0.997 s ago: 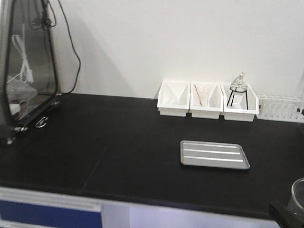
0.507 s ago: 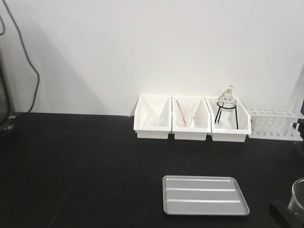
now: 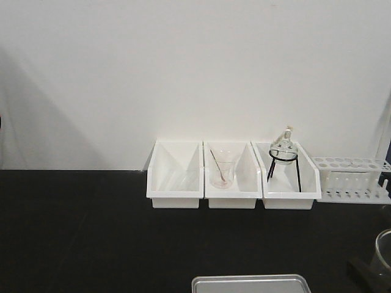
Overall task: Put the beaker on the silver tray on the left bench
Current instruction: 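Lower the held beaker toward the silver tray with the right gripper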
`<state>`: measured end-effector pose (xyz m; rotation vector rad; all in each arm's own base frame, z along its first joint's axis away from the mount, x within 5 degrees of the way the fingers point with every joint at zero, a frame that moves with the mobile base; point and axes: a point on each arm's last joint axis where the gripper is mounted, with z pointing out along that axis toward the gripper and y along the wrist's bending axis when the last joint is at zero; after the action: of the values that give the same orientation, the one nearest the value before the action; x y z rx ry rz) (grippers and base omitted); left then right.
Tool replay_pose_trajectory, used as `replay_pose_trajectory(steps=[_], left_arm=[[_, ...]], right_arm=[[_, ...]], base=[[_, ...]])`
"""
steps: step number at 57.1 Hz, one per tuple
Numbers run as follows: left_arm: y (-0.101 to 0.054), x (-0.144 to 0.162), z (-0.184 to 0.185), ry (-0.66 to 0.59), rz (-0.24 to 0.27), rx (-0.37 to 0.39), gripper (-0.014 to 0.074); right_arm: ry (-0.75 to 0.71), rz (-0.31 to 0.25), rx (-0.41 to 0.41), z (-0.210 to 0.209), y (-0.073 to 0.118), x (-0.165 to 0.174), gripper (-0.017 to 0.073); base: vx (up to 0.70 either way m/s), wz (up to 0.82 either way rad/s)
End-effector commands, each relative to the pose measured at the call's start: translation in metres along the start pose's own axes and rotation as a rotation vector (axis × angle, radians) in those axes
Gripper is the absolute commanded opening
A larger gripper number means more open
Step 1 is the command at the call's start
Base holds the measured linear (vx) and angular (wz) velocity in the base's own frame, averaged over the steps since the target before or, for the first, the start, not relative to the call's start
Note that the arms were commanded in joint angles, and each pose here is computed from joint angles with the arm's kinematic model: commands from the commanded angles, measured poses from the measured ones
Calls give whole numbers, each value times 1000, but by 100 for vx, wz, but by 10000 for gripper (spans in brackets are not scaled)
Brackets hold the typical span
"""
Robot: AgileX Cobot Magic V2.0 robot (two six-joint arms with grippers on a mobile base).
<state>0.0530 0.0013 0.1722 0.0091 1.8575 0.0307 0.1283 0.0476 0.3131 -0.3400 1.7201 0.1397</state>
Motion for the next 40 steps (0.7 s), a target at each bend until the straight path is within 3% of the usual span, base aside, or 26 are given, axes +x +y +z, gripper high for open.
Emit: replay_pose_trajectory(steps=[1, 40], left_arm=[[-1, 1, 2, -66, -1, 7, 1], [-1, 1, 2, -66, -1, 7, 1]], right_arm=[[-62, -25, -25, -2, 1, -13, -6], [-62, -25, -25, -2, 1, -13, -6]], base=[[18, -5], [6, 0]])
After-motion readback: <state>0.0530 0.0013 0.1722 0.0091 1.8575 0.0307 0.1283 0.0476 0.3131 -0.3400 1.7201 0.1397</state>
